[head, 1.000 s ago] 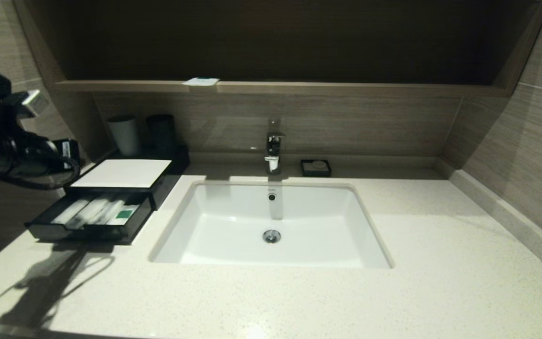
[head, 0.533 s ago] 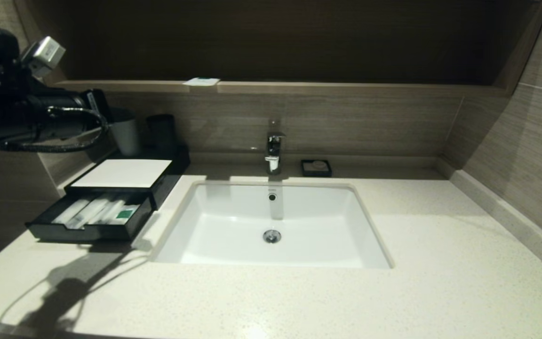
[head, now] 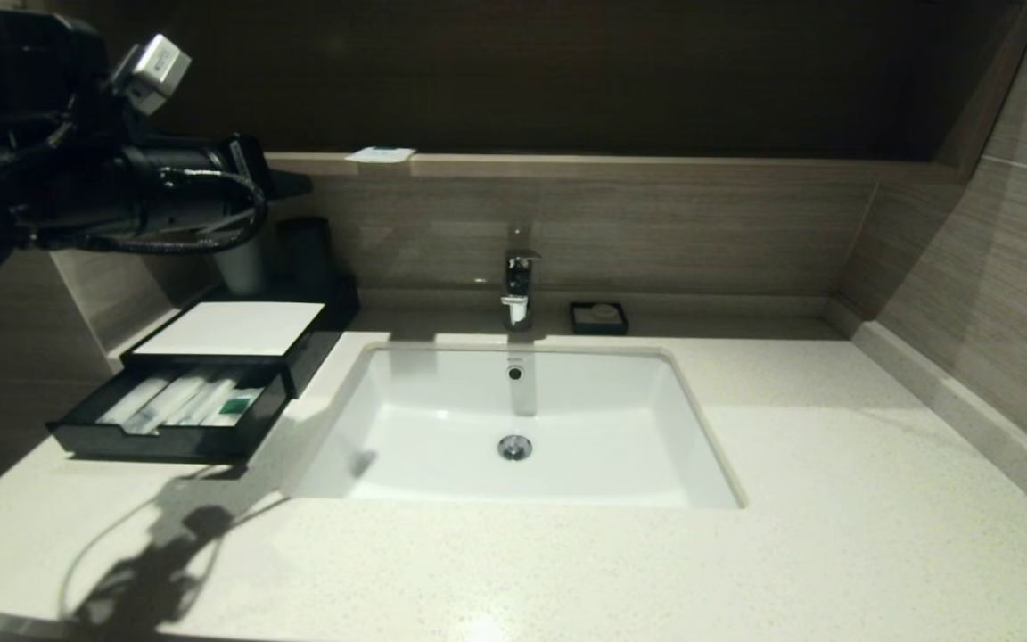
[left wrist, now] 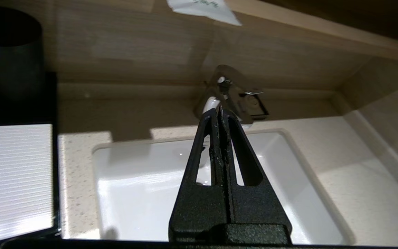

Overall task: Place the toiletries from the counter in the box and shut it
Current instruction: Pick up the bathroom toiletry

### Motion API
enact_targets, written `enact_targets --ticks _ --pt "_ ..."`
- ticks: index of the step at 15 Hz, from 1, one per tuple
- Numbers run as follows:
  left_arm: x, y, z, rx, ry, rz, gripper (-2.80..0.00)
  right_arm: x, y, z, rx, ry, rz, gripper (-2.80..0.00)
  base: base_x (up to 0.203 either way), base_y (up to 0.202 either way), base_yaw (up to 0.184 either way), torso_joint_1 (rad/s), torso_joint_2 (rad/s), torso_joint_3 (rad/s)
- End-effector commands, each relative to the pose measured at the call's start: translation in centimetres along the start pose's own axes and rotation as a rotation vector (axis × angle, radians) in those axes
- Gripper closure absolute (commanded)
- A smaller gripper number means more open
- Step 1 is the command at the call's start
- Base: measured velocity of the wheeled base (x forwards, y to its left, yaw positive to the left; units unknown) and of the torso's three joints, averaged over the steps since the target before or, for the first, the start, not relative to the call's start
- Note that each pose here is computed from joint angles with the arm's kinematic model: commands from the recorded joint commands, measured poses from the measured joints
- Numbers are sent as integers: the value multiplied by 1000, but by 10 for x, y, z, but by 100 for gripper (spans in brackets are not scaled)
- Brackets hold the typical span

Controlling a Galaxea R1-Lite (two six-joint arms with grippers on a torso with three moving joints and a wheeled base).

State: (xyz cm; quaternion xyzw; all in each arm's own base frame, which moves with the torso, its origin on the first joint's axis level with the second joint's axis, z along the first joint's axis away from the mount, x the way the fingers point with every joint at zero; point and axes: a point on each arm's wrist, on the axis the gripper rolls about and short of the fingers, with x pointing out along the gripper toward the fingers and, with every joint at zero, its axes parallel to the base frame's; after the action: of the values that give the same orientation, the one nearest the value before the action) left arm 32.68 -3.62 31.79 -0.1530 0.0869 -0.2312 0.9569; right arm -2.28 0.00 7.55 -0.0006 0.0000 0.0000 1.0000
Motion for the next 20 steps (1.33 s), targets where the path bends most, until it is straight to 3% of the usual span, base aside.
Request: enact_targets --ticks 1,5,9,14,20 --pt "6 -7 5 -44 -12 -35 0 0 0 0 0 0 0 0 0 0 0 0 0 0" --pt "25 -14 21 -185 -49 -94 0 0 0 0 0 0 0 0 0 0 0 0 0 0" --pt "36 -22 33 -421 -51 -132 0 0 0 0 0 0 0 0 0 0 0 0 0 0" --pt "48 -20 42 -699 -24 -116 0 0 0 0 0 0 0 0 0 0 0 0 0 0" --pt "64 -10 28 -757 -32 -3 0 0 0 0 0 0 0 0 0 0 0 0 0 0"
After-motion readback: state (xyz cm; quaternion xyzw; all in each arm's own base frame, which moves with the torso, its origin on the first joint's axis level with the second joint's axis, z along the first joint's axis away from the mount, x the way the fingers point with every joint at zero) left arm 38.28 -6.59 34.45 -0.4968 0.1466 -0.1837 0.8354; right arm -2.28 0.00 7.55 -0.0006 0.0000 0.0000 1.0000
